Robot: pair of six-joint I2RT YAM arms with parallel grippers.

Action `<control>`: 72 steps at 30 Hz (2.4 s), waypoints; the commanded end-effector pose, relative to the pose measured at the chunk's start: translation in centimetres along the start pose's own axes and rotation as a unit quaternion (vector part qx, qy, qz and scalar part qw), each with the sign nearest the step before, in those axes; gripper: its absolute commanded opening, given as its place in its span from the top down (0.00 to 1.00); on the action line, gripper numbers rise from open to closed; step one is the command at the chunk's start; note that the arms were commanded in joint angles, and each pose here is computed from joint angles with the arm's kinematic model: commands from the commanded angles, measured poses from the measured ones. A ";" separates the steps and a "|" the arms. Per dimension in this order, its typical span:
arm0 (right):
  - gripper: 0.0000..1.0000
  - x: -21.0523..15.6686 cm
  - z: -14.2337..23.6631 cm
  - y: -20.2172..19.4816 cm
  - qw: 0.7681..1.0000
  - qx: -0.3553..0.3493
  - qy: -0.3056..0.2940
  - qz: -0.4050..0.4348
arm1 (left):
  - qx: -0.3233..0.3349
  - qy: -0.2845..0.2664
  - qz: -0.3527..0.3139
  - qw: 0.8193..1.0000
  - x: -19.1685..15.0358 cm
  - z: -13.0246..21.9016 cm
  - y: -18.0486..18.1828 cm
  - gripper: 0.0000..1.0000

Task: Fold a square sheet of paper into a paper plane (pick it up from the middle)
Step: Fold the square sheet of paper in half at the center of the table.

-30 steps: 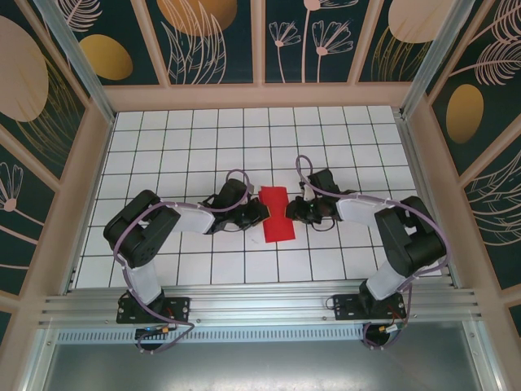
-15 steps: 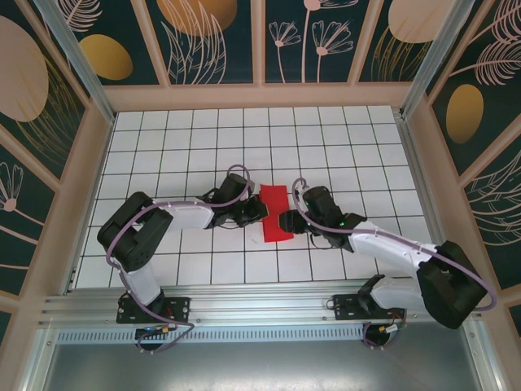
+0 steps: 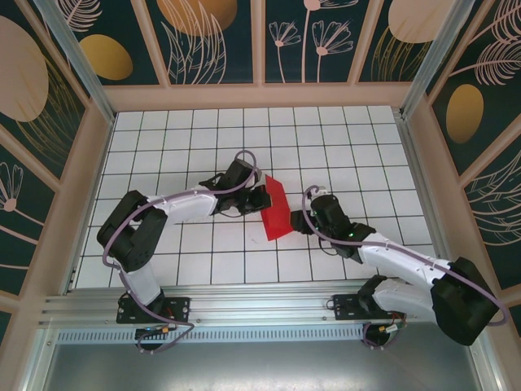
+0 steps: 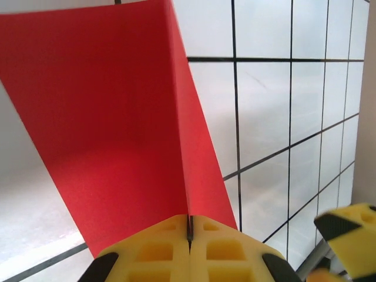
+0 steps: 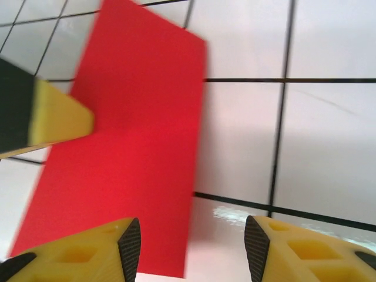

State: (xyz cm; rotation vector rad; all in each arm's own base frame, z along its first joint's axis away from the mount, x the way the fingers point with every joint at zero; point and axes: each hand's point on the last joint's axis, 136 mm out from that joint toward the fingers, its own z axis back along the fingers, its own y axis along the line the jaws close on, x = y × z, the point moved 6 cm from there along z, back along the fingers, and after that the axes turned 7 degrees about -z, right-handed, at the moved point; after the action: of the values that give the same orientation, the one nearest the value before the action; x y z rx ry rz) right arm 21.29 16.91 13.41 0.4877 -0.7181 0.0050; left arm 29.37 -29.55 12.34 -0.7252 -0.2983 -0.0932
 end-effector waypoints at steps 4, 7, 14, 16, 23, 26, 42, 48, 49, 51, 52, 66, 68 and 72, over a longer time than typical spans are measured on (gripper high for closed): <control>0.55 0.4 0.6 0.6 0.993 0.063 0.023 -0.093 | 0.067 0.043 -0.053 0.995 -0.2 0.8 0.9 0.97; 0.59 1.1 0.7 0.0 0.987 0.091 0.029 -0.130 | 0.068 0.038 -0.068 0.995 0.1 1.8 0.2 0.97; 0.63 2.0 0.9 -0.7 0.981 0.104 0.029 -0.161 | 0.041 0.039 -0.089 0.994 1.2 2.5 -1.7 0.98; 0.66 2.0 0.9 -0.7 0.978 0.115 0.030 -0.170 | 0.043 0.049 -0.090 0.994 0.9 2.1 -1.4 0.98; 0.73 2.3 -0.2 -0.3 0.972 0.132 0.055 -0.184 | 0.032 0.073 -0.055 0.995 -1.8 -0.9 0.4 0.98; 0.75 2.5 -1.3 -0.4 0.972 0.125 0.075 -0.184 | 0.034 0.071 -0.043 0.996 -2.3 -1.5 1.0 0.98; 0.79 4.2 -7.1 -0.4 0.962 0.135 0.128 -0.201 | 0.038 0.072 -0.026 0.996 -2.7 -3.0 2.2 0.93; 0.79 4.0 -8.5 -1.0 0.958 0.132 0.148 -0.208 | 0.059 0.077 -0.026 0.995 -2.7 -3.3 2.8 0.92; 0.79 4.0 -8.7 -1.1 0.958 0.131 0.150 -0.208 | 0.061 0.078 -0.026 0.995 -2.7 -3.4 2.9 0.93; 0.79 4.0 -9.2 -1.2 0.957 0.134 0.155 -0.208 | 0.060 0.078 -0.026 0.995 -2.8 -3.4 2.9 0.92; 0.79 3.9 -9.5 -1.2 0.955 0.136 0.159 -0.209 | 0.061 0.077 -0.026 0.995 -2.8 -3.5 2.9 0.92; 0.80 3.4 -10.5 -2.9 0.956 0.086 0.174 -0.222 | 0.064 0.080 -0.030 0.994 -2.7 -3.6 3.0 0.92; 0.80 4.8 -10.0 -1.9 0.957 0.107 0.161 -0.215 | 0.065 0.079 -0.030 0.994 -2.7 -3.6 3.0 0.91; 0.80 6.5 -10.0 -1.6 0.959 0.119 0.148 -0.210 | 0.067 0.080 -0.030 0.994 -2.7 -3.6 3.0 0.91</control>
State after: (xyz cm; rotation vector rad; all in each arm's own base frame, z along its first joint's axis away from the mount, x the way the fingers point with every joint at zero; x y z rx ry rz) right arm 31.49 18.69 8.03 0.8044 -0.2552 -0.2702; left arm 27.96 -29.54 7.22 -0.5896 -0.1763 -0.1743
